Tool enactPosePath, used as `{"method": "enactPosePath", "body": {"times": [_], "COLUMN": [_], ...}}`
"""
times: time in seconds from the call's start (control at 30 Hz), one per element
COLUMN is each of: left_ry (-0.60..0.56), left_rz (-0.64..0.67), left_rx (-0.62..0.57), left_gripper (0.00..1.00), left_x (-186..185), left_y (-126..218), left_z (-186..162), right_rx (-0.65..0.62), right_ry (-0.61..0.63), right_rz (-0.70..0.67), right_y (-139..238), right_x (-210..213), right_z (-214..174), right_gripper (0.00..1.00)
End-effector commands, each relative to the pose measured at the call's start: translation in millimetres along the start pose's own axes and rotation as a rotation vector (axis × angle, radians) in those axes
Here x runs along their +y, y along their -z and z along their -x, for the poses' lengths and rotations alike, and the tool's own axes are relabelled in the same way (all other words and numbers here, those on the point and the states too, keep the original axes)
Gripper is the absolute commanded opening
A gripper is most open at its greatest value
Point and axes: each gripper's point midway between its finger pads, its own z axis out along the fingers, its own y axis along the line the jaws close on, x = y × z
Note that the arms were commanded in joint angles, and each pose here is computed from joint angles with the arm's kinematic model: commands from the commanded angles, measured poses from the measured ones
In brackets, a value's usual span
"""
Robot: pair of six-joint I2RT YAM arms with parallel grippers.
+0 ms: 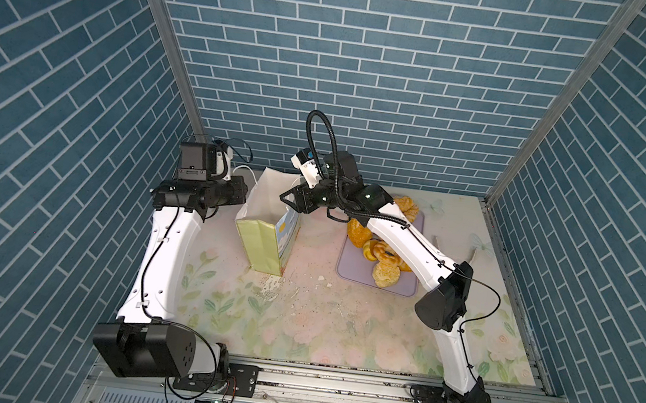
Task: Place the fake bread into the paper bag
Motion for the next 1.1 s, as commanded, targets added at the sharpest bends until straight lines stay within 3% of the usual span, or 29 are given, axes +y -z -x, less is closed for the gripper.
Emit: {"method": "enactPosePath", "body": {"times": [0.0, 0.13, 0.3, 0.57, 1.07], "left_ry": [0.001, 0.015, 0.047, 0.077, 0.089], "left_rz": [0.002, -0.014, -0.073, -0.160, -0.234], "left_rx": [-0.003, -0.014, -0.011, -0.015, 0.009], "left_gripper": [0.37, 0.35, 0.19, 0.03, 0.01], "left_x": [5, 3, -6, -32, -78], "left_y": [-10, -17, -22, -16, -23], "left_z": [2, 10, 13, 4, -21], "right_rx": [-0.059, -0.063, -0.087, -0.077, -0.071], "right_ry": [0.002, 0.009, 0.018, 0.009, -0.010], "right_rz": [0.005, -0.013, -0.070, -0.147, -0.285], "right_y": [-1, 5, 28, 54, 90], "right_x": [5, 6, 7, 3, -18], "right_z": [17, 19, 29, 27, -2], "right_gripper": [0.40, 0.25, 0.03, 0.00, 0.00]}}
